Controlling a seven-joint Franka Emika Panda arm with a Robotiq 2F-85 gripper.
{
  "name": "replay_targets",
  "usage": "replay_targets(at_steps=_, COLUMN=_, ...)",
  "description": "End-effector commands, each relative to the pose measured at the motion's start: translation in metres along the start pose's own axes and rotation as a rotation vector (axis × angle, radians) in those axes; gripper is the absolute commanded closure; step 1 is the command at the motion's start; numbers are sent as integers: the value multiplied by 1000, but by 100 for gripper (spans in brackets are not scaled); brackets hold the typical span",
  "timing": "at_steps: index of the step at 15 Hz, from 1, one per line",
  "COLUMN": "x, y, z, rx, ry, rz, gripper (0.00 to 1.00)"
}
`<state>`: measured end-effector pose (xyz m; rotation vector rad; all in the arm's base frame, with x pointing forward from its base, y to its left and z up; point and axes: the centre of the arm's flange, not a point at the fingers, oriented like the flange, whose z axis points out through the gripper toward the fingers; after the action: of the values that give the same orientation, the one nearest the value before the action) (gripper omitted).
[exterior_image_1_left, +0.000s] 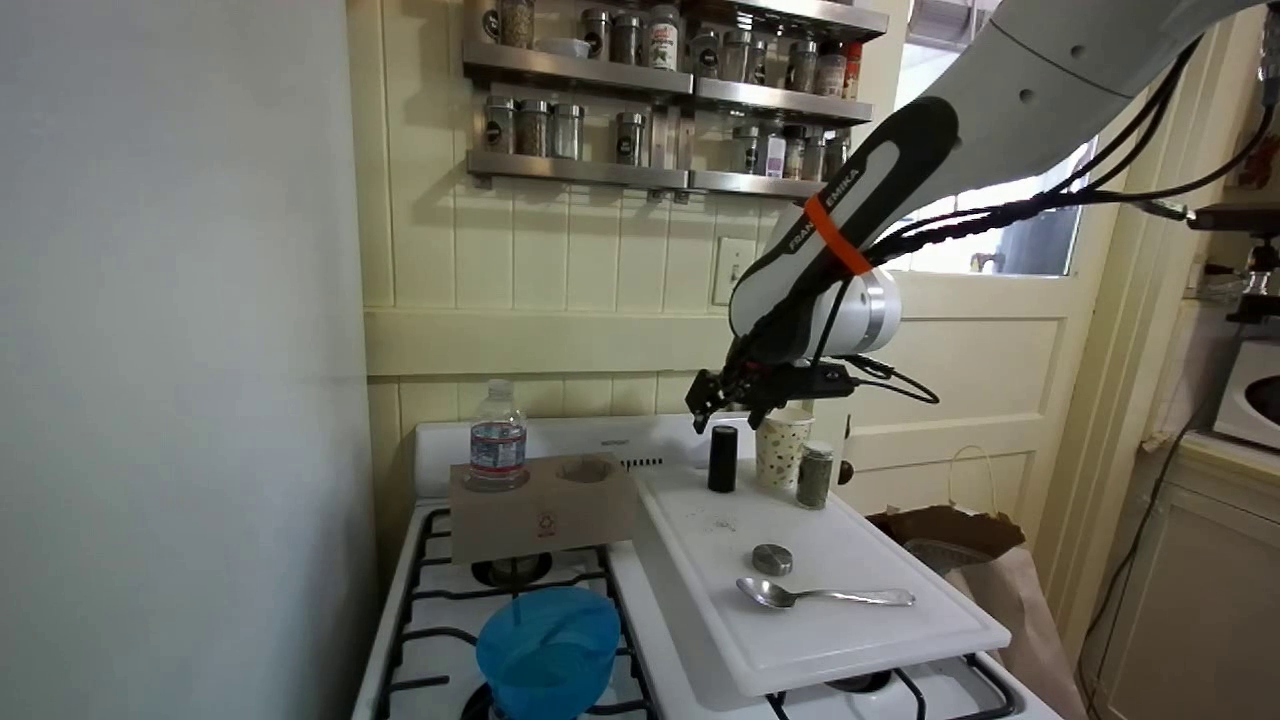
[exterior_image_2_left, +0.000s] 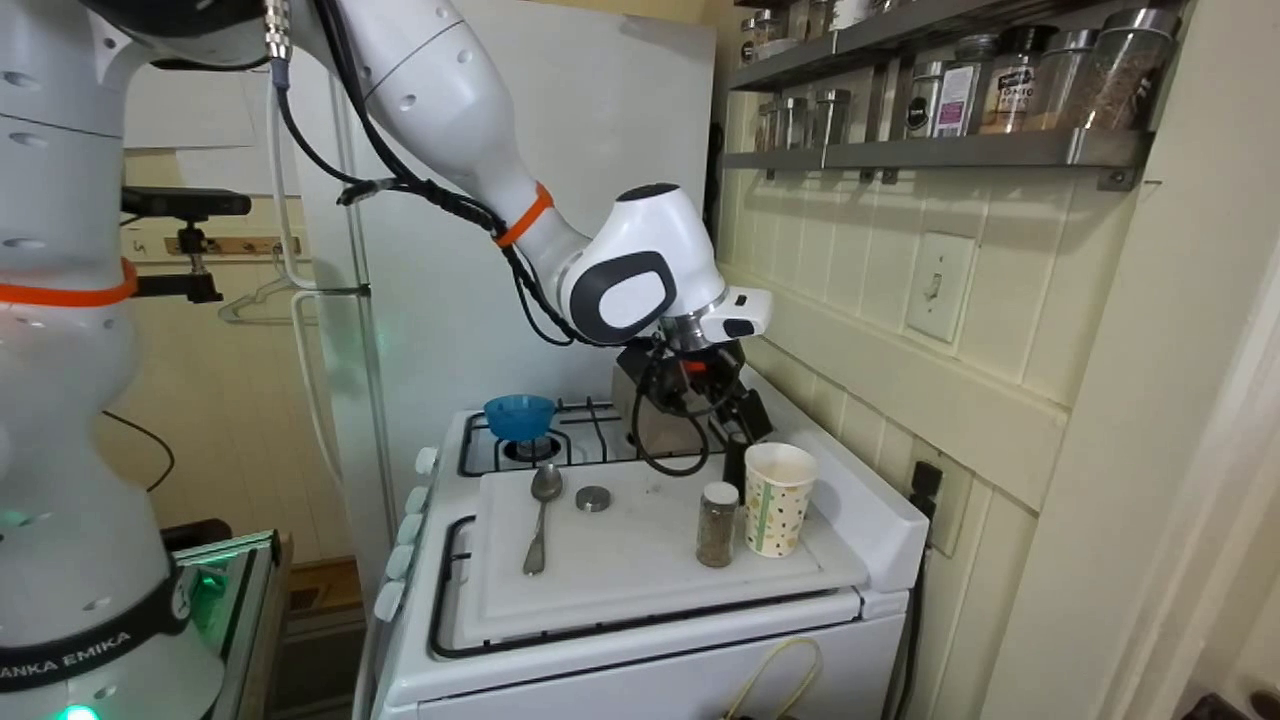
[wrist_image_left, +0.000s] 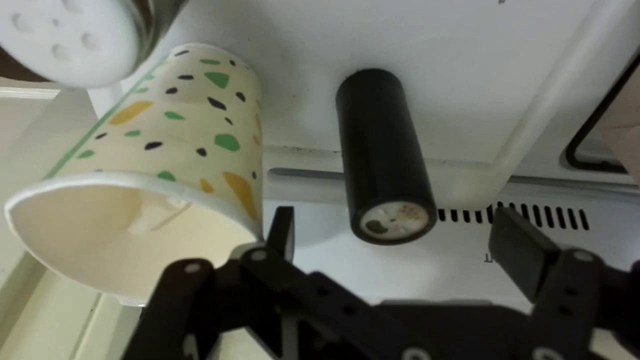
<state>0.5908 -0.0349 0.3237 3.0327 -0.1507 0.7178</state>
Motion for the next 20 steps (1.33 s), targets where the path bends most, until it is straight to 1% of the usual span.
replay_targets(at_steps=1, x=4, y=-3, z=0, rx=-5, ry=-38, rz=-2, gripper=0)
replay_targets(at_steps=7, x=13, y=-16, z=-1, rx=22, ry=-55, rz=-23, gripper=0)
replay_targets(at_steps=10, x=11, y=-21, z=1, rx=18, ry=-100, rz=-37, gripper=0)
replay_targets(at_steps=13, x=10, y=-20, z=3, rx=4, ry=-120, rz=-33, gripper=0)
replay_targets(at_steps=20, x=10, y=-12, z=6, rx=-13, ry=-124, rz=-19, gripper=0)
